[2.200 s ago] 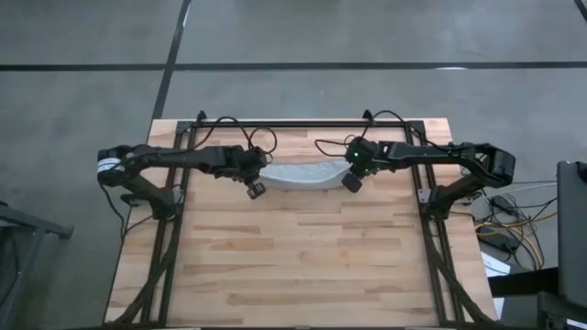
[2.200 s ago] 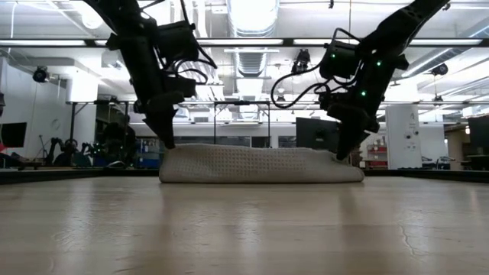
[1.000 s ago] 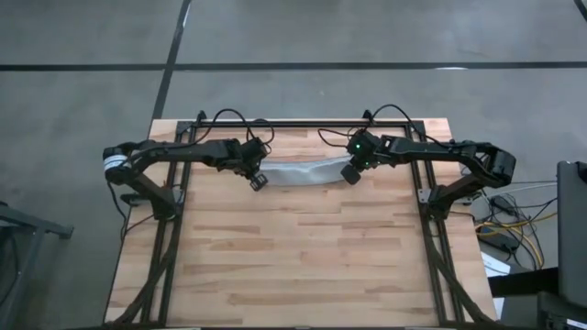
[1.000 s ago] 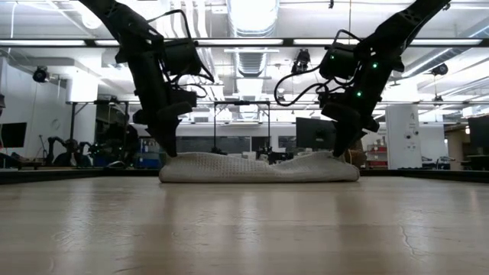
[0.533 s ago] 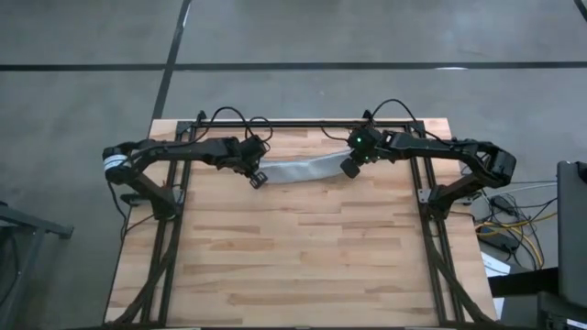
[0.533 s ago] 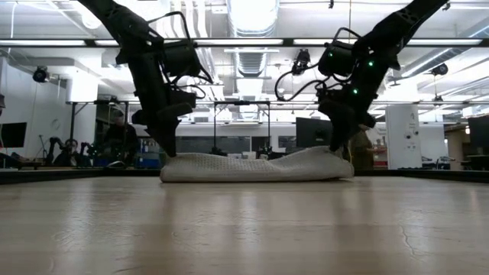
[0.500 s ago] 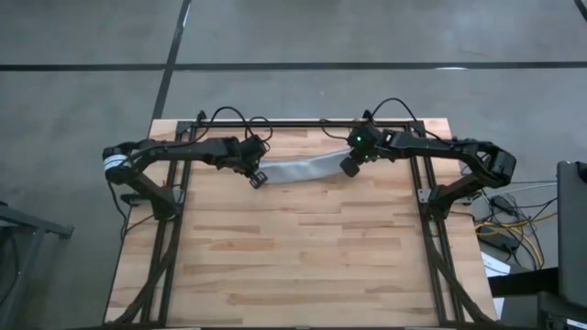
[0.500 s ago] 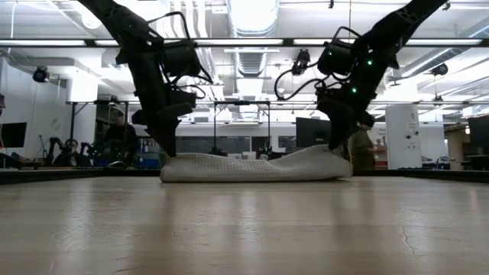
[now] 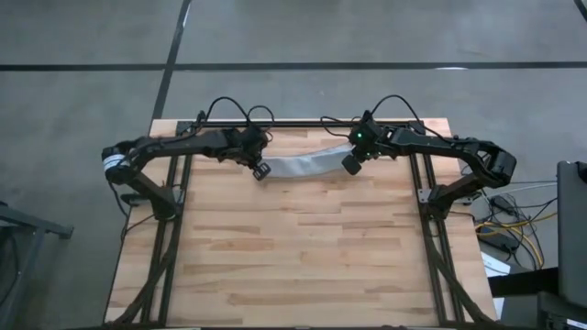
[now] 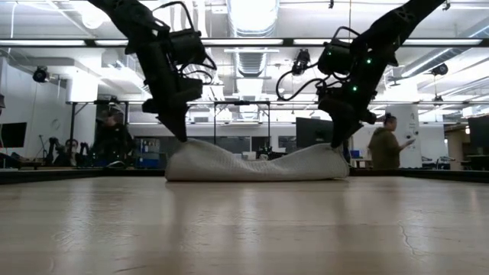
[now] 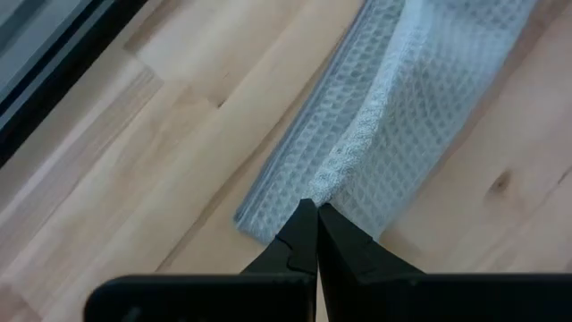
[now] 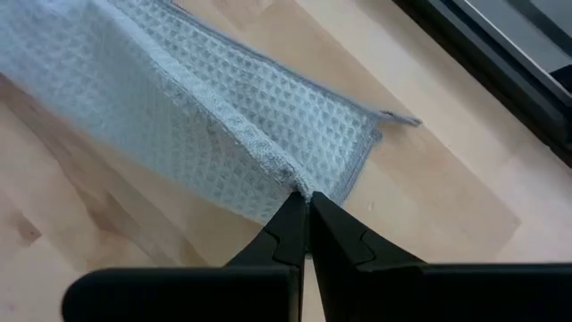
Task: Fold microfiber towels
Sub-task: Fold the gray on the table
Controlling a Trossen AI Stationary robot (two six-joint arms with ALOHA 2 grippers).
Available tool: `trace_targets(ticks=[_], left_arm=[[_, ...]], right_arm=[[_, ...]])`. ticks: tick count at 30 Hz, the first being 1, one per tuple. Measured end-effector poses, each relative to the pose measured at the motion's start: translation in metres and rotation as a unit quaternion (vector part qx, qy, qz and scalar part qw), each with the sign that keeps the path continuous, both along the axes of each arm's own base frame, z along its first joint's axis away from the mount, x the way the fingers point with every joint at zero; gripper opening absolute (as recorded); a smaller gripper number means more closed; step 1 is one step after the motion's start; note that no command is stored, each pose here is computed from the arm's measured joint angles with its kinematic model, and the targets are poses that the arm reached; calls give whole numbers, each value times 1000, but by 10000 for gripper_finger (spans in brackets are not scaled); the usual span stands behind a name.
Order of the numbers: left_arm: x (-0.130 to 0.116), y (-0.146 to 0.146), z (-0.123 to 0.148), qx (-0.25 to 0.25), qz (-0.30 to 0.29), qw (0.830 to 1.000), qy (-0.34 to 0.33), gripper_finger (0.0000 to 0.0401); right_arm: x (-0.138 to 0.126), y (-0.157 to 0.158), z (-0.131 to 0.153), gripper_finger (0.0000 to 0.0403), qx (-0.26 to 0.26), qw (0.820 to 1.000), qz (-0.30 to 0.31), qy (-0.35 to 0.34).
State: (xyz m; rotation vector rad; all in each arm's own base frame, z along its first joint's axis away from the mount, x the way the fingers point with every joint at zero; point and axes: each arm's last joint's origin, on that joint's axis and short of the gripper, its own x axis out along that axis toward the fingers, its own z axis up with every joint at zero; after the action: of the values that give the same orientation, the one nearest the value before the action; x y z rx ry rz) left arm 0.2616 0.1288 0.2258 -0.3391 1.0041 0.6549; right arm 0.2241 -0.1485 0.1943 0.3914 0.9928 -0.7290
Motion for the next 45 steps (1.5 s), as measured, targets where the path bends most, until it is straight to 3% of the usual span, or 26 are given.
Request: trace_targets(ticks=[8, 15, 27, 36, 45], left_arm=[[-11, 3, -4, -22, 12, 999, 46, 0], [-11, 4, -5, -22, 14, 999, 45, 0], [-13, 9, -4, -9, 23, 999, 48, 0], [-11, 14, -10, -16, 18, 999, 48, 0], [-6, 18, -26, -31, 8, 997, 75, 0]], right_arm=[[0, 0, 0, 8, -3, 1000, 2, -1], [1, -4, -3, 8, -4, 1000, -3, -1], [17, -15, -31, 8, 6, 1000, 4, 19], [35, -27, -21, 8, -3, 1000, 9, 8], [36, -29, -17, 8, 4, 999, 1, 42]])
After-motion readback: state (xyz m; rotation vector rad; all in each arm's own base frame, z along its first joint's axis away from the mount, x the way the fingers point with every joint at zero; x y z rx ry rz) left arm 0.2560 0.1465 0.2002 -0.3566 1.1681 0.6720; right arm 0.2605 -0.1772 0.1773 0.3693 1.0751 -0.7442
